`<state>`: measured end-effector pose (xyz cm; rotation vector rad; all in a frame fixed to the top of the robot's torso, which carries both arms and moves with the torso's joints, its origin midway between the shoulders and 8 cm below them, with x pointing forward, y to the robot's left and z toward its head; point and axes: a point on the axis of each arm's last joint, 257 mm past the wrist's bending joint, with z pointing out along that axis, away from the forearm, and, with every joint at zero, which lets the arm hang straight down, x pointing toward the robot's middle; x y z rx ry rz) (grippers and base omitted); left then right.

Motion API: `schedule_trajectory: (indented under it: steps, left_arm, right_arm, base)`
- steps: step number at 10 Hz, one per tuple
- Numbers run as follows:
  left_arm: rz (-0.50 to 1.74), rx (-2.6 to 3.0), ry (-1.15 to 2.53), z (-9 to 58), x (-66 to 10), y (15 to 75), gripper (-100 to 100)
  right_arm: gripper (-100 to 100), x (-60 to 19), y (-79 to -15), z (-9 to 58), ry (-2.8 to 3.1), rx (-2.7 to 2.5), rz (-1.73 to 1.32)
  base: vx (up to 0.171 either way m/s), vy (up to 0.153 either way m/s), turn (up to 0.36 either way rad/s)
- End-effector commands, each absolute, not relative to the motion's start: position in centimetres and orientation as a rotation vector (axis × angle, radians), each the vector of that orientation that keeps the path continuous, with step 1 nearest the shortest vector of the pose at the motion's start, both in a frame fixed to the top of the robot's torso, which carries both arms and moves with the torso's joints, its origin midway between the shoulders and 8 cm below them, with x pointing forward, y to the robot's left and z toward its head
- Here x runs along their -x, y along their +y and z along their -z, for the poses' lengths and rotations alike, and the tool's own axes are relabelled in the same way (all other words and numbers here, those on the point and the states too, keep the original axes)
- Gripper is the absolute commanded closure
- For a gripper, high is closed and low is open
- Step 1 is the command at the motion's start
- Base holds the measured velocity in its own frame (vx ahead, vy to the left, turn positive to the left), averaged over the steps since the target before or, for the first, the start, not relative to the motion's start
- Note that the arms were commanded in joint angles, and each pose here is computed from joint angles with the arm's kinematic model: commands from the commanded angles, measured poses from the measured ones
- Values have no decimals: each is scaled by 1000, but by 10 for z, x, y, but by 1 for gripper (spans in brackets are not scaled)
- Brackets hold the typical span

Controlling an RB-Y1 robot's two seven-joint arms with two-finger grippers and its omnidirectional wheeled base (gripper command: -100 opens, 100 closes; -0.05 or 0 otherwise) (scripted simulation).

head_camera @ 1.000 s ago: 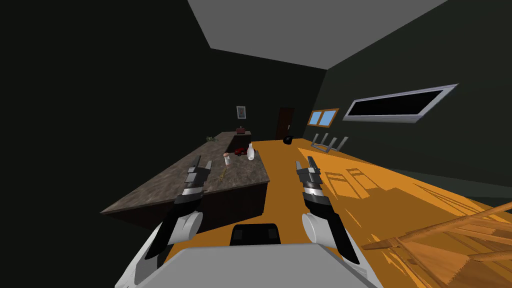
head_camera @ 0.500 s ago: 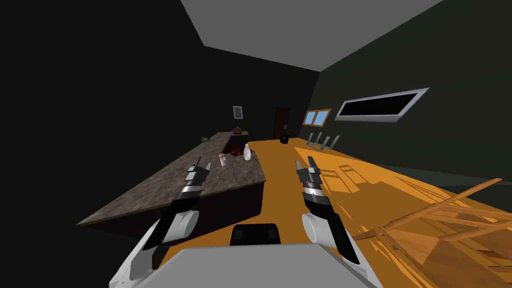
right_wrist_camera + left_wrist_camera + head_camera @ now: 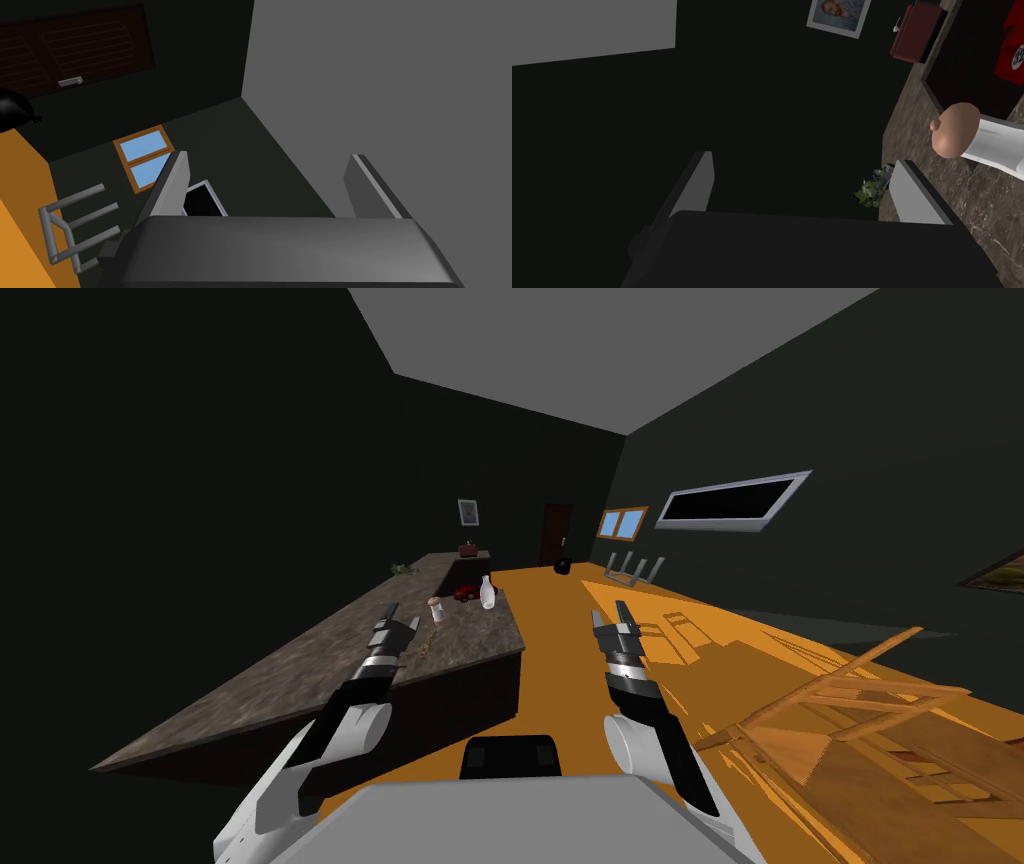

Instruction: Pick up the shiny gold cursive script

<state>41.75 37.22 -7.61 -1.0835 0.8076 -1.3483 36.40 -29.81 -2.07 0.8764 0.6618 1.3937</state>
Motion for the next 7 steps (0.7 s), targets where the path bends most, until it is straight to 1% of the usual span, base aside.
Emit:
schedule_trajectory:
  steps: [1, 2, 7]
  left_arm:
    - [1344, 1137, 813, 85, -422, 380, -100]
    - [1344, 1137, 813, 85, -422, 380, -100]
    - [1345, 1356, 765, 117, -434, 422, -100]
  right_arm:
    - [0, -364, -298, 21, 662, -876, -1394]
    - [0, -364, -298, 21, 662, -876, -1394]
    - [0, -364, -298, 21, 662, -876, -1394]
  base:
    - [0, -26, -54]
    - [1, -14, 12]
    - [1, -29, -96]
